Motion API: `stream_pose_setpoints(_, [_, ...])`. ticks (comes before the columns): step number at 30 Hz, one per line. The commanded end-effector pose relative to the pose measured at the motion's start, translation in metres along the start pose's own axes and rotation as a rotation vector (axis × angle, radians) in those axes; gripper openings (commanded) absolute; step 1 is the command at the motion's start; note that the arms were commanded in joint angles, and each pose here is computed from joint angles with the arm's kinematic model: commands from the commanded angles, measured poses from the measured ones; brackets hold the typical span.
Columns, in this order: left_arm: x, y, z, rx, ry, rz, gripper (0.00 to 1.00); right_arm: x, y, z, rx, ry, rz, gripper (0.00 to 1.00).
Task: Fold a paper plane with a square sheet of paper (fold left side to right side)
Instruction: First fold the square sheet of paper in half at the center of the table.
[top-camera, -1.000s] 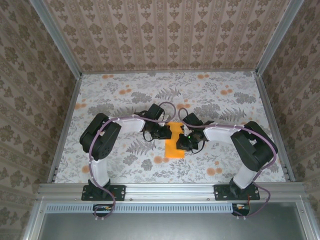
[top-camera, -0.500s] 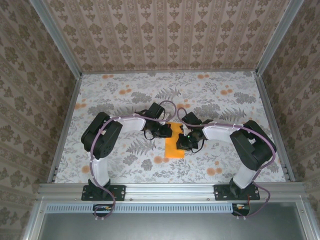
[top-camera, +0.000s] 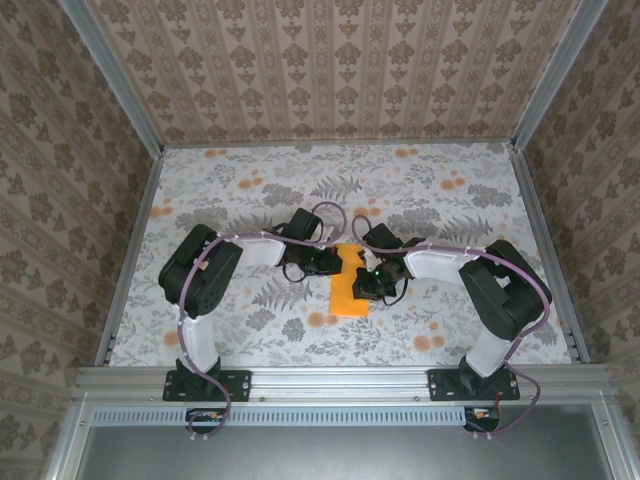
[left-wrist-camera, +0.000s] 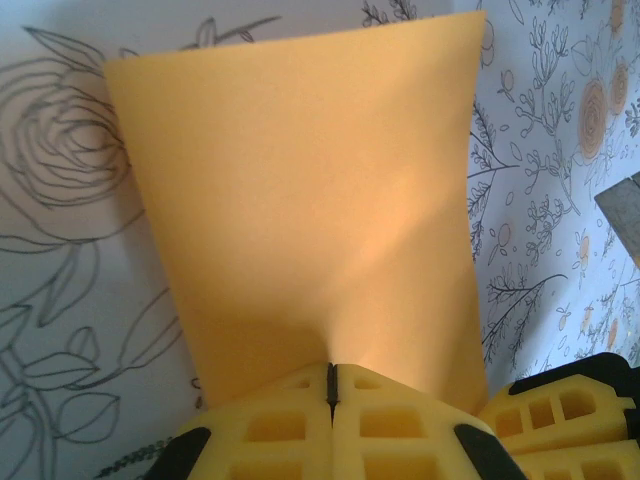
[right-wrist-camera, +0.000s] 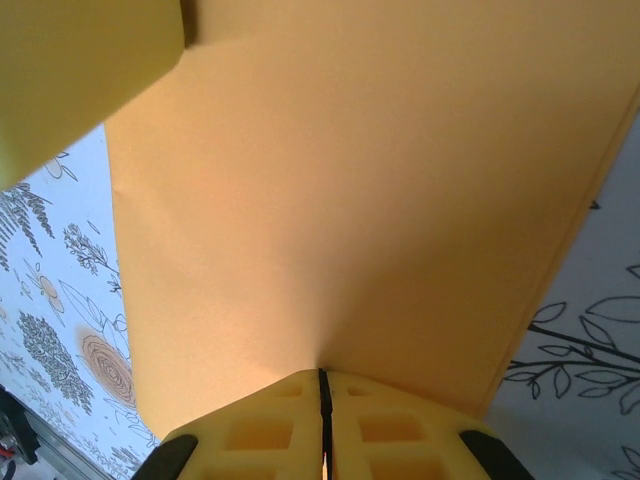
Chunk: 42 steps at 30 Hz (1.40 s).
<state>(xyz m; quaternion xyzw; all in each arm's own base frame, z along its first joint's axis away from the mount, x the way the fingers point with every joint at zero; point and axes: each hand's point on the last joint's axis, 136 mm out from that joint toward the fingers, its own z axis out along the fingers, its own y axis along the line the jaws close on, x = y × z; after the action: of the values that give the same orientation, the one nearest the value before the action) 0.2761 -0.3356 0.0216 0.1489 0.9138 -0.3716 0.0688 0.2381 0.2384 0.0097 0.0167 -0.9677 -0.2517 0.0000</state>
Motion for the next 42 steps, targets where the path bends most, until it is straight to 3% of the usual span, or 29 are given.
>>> stream_pose_setpoints(1, [-0.017, 0.037, -0.006, -0.108, -0.084, -0.061, 0.00, 0.033, -0.057, 0.012, 0.227, 0.105, 0.059, 0.09])
stream_pose_setpoints(15, [-0.043, 0.056, -0.014, -0.125, -0.146, -0.101, 0.00, 0.033, -0.056, 0.011, 0.227, 0.108, 0.053, 0.09])
stream_pose_setpoints(26, [-0.056, 0.011, -0.049, -0.047, -0.238, 0.018, 0.01, 0.031, -0.053, 0.012, 0.218, 0.110, 0.051, 0.08])
stream_pose_setpoints(35, [-0.061, -0.006, -0.019, 0.032, -0.187, 0.047, 0.01, 0.030, -0.053, 0.013, 0.218, 0.113, 0.053, 0.09])
stream_pose_setpoints(42, [-0.061, 0.005, -0.001, 0.032, -0.161, 0.006, 0.01, 0.031, -0.054, 0.012, 0.222, 0.117, 0.052, 0.09])
